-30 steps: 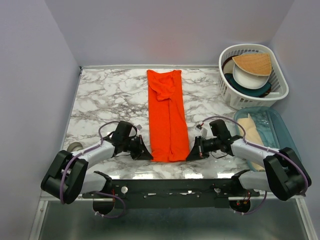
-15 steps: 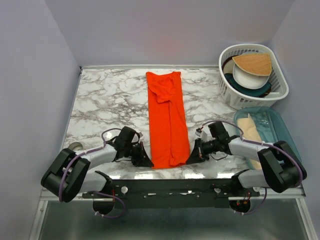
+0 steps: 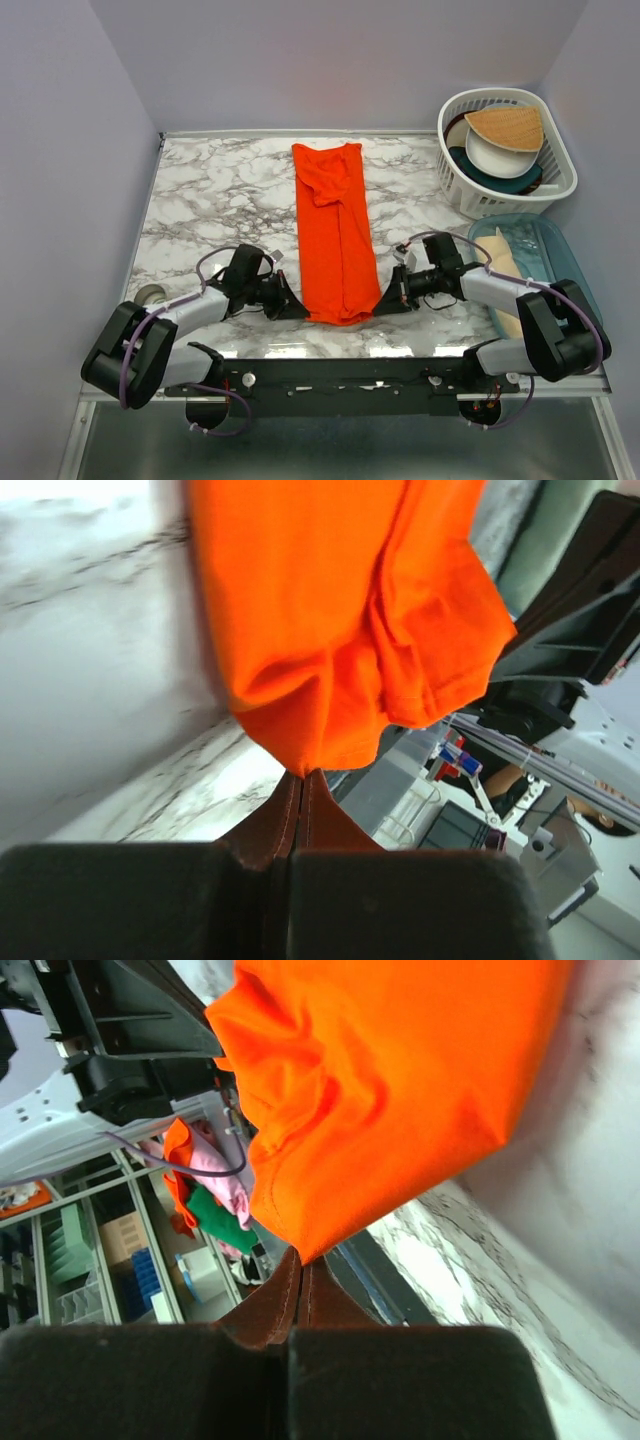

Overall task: Roll the t-shirts
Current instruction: Roll the T-shirt to the center of the board.

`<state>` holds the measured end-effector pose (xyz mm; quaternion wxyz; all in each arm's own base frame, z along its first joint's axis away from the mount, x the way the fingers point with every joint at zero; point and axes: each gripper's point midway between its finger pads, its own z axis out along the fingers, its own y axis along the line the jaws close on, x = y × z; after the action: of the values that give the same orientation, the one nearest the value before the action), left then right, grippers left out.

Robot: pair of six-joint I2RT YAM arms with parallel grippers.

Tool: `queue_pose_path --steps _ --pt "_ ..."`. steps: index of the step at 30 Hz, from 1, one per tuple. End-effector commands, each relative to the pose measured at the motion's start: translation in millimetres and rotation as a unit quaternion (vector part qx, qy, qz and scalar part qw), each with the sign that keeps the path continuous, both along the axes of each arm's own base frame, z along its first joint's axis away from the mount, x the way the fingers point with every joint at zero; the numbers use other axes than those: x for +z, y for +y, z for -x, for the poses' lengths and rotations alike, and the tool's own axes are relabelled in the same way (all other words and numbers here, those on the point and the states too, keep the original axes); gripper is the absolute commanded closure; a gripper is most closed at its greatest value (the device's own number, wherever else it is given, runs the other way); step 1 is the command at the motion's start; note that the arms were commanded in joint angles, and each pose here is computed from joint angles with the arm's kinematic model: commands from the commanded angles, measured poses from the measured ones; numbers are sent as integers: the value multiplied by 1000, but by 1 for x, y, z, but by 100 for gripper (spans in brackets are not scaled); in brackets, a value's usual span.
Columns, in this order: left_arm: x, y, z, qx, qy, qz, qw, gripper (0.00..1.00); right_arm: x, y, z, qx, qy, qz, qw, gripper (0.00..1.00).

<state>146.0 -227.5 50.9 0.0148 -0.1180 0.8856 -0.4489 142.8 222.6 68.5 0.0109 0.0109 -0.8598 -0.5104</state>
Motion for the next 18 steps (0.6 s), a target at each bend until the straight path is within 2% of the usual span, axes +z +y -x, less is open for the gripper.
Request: queue_pose_path --steps 1,6,13,18 --pt "37 -16 -12 -26 -56 67 996 100 20 6 -5 14 3 -38 999 99" --pt "46 -19 -25 -21 -71 76 994 100 27 9 -20 0 -15 -38 999 99" --pt "29 8 -54 53 -52 26 997 100 31 8 -50 -24 -50 -27 998 99" --pt "24 10 -62 62 -48 19 997 100 18 5 -61 -37 -44 -8 998 99"
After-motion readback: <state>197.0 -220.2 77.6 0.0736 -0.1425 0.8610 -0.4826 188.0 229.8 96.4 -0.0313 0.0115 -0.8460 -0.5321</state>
